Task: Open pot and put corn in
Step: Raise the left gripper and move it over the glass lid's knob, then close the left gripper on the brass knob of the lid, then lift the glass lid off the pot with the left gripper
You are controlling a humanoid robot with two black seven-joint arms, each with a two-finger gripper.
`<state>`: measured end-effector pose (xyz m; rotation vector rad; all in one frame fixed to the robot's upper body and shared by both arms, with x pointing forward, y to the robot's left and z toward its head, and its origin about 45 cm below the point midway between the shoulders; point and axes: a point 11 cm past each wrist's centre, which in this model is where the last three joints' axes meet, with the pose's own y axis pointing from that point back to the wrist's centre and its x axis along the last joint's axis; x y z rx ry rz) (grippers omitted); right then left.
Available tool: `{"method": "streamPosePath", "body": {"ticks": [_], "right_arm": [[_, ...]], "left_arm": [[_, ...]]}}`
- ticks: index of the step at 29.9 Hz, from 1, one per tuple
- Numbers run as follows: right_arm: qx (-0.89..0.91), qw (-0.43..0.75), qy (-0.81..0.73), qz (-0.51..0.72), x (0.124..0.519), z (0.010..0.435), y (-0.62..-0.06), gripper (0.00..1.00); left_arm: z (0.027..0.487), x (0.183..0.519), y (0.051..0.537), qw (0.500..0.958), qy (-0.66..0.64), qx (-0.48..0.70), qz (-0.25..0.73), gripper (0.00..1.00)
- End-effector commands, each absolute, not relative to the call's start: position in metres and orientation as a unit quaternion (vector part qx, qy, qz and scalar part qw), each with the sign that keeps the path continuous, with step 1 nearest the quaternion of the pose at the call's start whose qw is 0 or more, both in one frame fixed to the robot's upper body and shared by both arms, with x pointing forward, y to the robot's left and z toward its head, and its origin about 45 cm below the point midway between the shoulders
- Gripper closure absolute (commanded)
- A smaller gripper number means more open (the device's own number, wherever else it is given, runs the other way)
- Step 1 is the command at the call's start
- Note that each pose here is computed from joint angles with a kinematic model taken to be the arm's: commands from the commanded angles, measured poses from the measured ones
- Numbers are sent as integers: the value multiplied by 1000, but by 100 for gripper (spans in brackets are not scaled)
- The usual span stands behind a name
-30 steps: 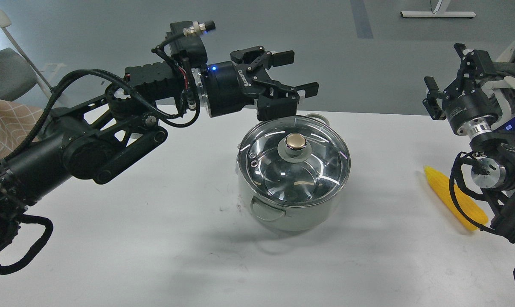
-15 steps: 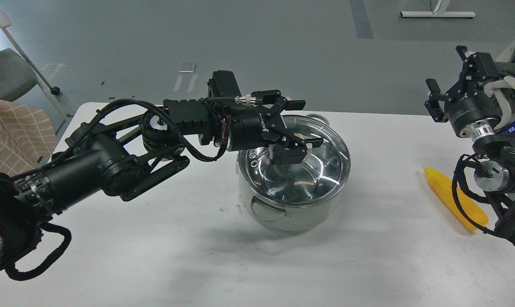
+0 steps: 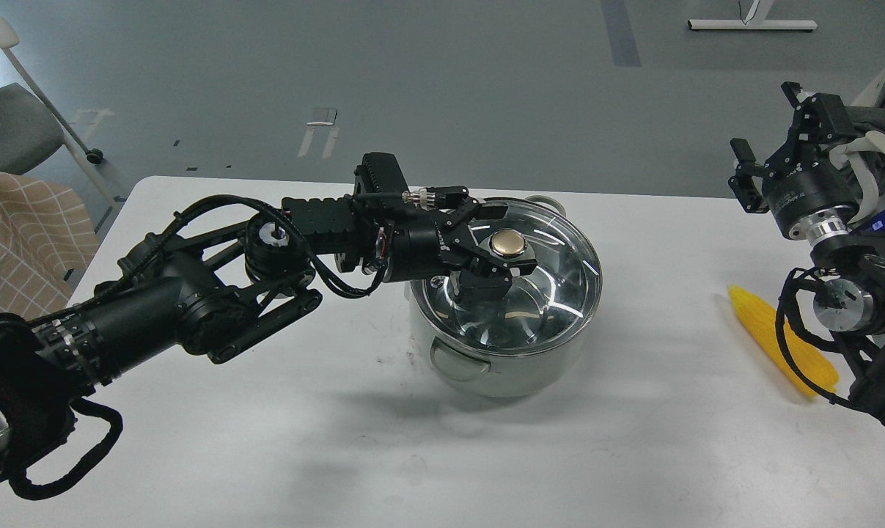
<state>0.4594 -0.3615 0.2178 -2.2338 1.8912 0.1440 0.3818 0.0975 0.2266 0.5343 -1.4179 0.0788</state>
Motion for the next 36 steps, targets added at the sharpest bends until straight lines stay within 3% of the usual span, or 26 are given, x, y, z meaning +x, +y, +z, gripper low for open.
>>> {"method": "streamPosePath", "body": {"ticks": [1,3,10,12,14,20,28,36], "right_arm": [[-759,106,641,49,459,218,-361,0],[-759,106,640,51,458,216,-360,0],[-759,106,641,51,458,216,-360,0],[-759,106,640,51,458,216,-360,0],[-759,106,640,51,458,216,-360,0],[-759,106,640,52,458,215,-360,0],[-761,107,639,49,458,218,-358,0],[-758,104,642,41,456,222,-365,0]], "left_arm": [[225,382,98,727,-641,244,36,29],[222,381,100,729,-638,245,36,39],[218,380,101,732,-634,247,36,40],[219,380,101,731,-635,247,37,49],[220,380,101,731,-636,247,37,66],[228,381,96,726,-643,239,38,83],[263,394,98,701,-673,232,49,83],[309,407,190,634,-708,303,65,82]]}}
